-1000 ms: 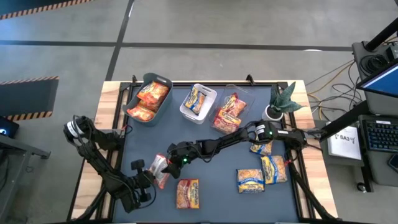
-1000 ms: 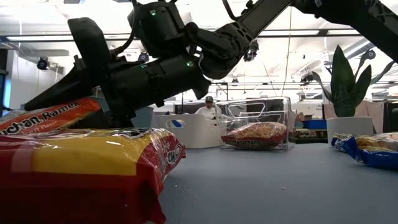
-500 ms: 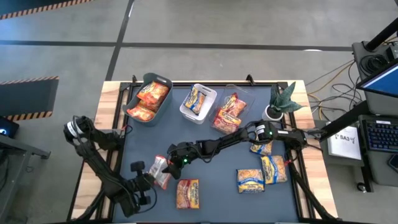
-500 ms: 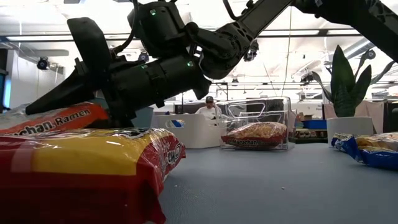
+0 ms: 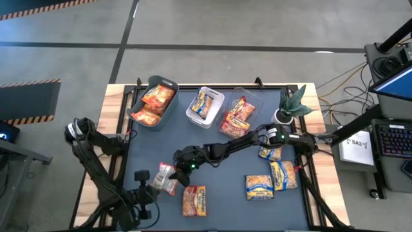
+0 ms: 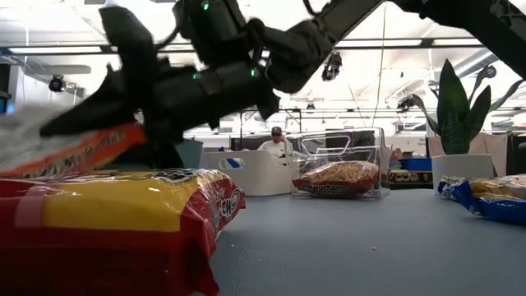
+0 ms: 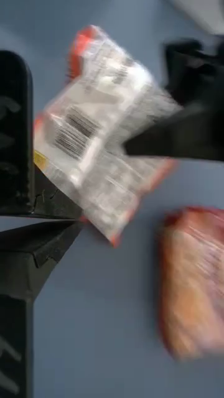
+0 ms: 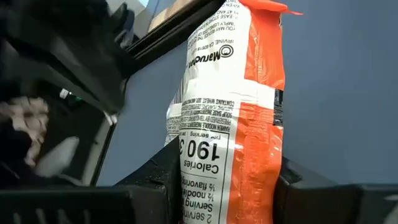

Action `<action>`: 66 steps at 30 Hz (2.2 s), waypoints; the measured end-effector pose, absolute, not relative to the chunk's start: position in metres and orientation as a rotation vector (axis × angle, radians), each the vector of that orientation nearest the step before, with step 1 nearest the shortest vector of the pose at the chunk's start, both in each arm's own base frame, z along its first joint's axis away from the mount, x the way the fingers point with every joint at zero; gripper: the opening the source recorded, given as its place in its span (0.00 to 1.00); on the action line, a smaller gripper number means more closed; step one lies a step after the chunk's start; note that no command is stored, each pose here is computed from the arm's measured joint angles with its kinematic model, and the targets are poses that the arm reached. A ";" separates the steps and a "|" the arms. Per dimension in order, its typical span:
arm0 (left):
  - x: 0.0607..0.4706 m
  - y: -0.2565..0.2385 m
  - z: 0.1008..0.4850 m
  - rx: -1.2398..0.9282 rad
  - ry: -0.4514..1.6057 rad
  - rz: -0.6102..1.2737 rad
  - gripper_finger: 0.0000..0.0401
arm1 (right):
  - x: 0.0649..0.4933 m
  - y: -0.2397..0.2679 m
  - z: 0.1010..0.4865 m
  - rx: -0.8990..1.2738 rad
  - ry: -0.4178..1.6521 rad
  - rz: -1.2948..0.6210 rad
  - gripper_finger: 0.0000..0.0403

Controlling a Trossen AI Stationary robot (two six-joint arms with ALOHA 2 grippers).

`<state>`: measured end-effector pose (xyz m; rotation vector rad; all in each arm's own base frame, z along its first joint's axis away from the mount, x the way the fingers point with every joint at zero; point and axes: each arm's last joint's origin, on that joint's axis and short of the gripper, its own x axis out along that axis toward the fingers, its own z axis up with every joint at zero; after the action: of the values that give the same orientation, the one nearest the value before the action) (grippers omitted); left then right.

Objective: Sort Maruchan noodles
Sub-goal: Put the orange noodle pack into the blue bin

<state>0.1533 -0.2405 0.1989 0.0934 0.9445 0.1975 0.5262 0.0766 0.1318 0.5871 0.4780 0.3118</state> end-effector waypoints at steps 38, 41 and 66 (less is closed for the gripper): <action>0.185 -0.144 0.267 0.039 0.464 0.365 0.34 | 0.383 0.096 0.213 -0.125 0.303 -0.042 0.29; 0.190 -0.142 0.267 0.019 0.454 0.381 0.45 | 0.384 0.096 0.216 -0.168 0.298 -0.035 0.29; 0.223 -0.151 0.244 0.024 0.495 0.334 0.51 | 0.389 0.101 0.223 -0.381 0.234 0.075 0.28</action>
<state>0.2230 -0.1514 0.2442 0.0241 0.4947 0.3342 0.3885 0.1015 0.2233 -0.3815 0.2341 0.0754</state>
